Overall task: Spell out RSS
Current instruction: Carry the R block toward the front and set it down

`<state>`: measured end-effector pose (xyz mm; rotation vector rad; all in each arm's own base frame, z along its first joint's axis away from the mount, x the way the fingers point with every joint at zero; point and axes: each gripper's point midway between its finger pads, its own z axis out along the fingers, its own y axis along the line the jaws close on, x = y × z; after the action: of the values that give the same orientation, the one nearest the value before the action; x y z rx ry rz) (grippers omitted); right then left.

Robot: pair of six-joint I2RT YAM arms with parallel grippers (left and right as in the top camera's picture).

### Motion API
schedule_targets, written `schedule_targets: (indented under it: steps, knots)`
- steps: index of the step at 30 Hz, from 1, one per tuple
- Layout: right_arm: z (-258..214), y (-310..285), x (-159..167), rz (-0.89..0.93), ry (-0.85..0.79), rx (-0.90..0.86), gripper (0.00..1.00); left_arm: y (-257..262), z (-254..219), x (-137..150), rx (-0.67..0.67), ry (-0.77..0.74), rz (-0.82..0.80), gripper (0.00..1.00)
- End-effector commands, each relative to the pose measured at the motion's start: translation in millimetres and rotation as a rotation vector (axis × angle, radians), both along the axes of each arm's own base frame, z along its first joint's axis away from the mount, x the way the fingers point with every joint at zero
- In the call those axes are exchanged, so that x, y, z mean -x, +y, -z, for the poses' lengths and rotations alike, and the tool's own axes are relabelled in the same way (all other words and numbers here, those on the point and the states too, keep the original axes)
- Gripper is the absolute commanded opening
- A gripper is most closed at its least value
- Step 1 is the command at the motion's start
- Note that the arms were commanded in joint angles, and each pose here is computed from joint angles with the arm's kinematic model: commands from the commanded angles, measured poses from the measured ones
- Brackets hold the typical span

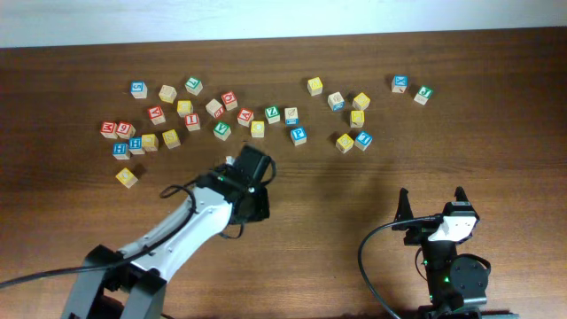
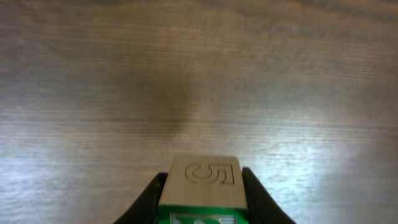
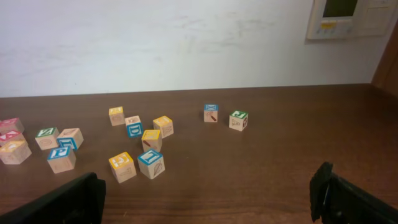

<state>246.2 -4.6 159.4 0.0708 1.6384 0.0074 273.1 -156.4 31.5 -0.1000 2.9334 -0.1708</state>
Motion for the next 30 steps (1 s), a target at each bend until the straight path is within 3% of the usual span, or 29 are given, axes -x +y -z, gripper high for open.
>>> schedule_targets:
  steps: [1, 13, 30]
  knots:
    - [3.5, -3.6, 0.2, 0.019, 0.008, -0.006, 0.98, 1.4, 9.0, -2.8, -0.048, -0.06, -0.006, 0.25]
    - [3.5, -3.6, 0.2, 0.019, 0.008, -0.006, 0.98, 17.6, 33.0, -3.7, -0.174, -0.039, -0.01, 0.3]
    - [3.5, -3.6, 0.2, 0.019, 0.008, -0.006, 0.98, 2.2, 32.4, -7.4, -0.113, -0.05, 0.075, 0.29]
